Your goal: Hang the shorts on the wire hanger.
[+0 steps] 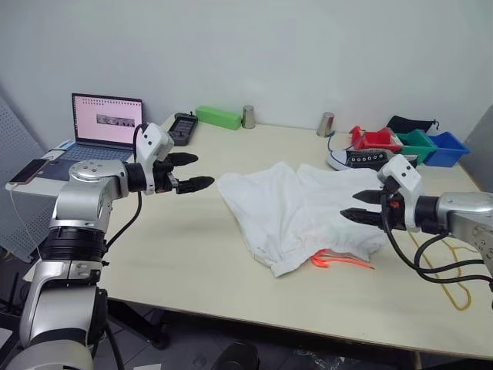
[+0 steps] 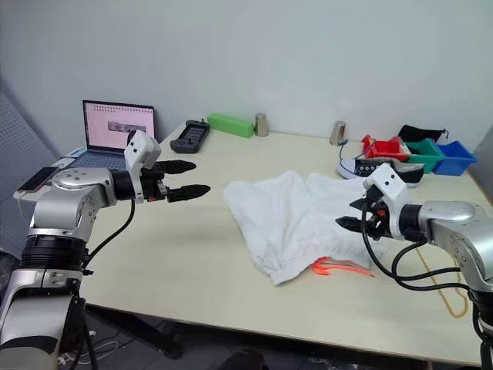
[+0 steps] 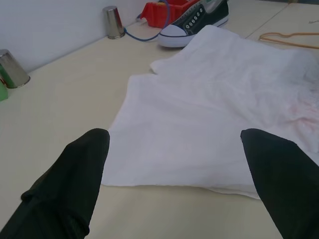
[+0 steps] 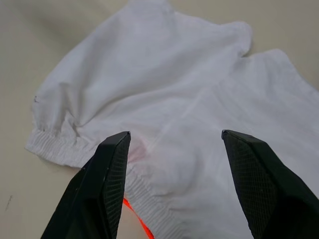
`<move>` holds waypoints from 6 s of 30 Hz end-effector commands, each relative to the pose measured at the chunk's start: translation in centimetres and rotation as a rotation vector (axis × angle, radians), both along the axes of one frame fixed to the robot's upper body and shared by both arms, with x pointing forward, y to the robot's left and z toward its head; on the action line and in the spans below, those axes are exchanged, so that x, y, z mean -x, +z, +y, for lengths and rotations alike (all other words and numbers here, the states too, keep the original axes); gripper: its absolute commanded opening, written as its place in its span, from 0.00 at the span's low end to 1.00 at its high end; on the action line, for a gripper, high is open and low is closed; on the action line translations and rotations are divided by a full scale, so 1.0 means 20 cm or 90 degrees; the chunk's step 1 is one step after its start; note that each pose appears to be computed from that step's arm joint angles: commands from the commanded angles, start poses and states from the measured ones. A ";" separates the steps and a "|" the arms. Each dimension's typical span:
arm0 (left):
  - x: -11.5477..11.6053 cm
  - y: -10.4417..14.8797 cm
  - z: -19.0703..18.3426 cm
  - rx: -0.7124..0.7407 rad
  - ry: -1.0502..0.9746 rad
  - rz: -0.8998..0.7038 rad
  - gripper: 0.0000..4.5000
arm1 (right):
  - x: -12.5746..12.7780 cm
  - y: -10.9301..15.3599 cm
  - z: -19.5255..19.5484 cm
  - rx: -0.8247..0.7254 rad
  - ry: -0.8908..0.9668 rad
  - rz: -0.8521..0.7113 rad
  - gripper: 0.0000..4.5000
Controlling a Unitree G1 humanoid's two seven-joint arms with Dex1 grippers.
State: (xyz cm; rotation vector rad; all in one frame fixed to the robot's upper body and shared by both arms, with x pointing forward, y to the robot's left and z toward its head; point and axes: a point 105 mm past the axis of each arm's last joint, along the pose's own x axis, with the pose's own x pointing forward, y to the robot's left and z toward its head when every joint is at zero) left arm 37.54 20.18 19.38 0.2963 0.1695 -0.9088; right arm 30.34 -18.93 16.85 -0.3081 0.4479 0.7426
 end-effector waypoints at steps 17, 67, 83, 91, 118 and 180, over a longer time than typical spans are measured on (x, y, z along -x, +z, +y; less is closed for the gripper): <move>-0.01 0.04 0.05 -0.013 0.003 -0.037 1.00 | 0.03 0.08 0.13 0.026 0.061 -0.038 0.69; 0.19 -0.13 -0.16 -0.079 -0.060 -0.053 1.00 | 0.04 -0.56 0.68 0.216 0.336 0.064 0.09; 0.17 -0.14 -0.17 -0.078 -0.065 -0.056 1.00 | 0.33 -0.51 0.07 0.432 0.552 0.129 0.01; 0.17 -0.17 -0.18 -0.077 -0.079 -0.049 1.00 | 0.44 -0.50 -0.38 0.534 0.526 0.265 0.01; -0.02 -0.30 -0.44 -0.042 -0.152 0.040 1.00 | 0.38 -0.05 0.11 0.245 0.422 0.111 0.86; 0.37 -0.70 -0.32 -0.174 -0.172 0.219 0.05 | 0.09 -0.15 0.31 0.133 0.178 -0.040 0.87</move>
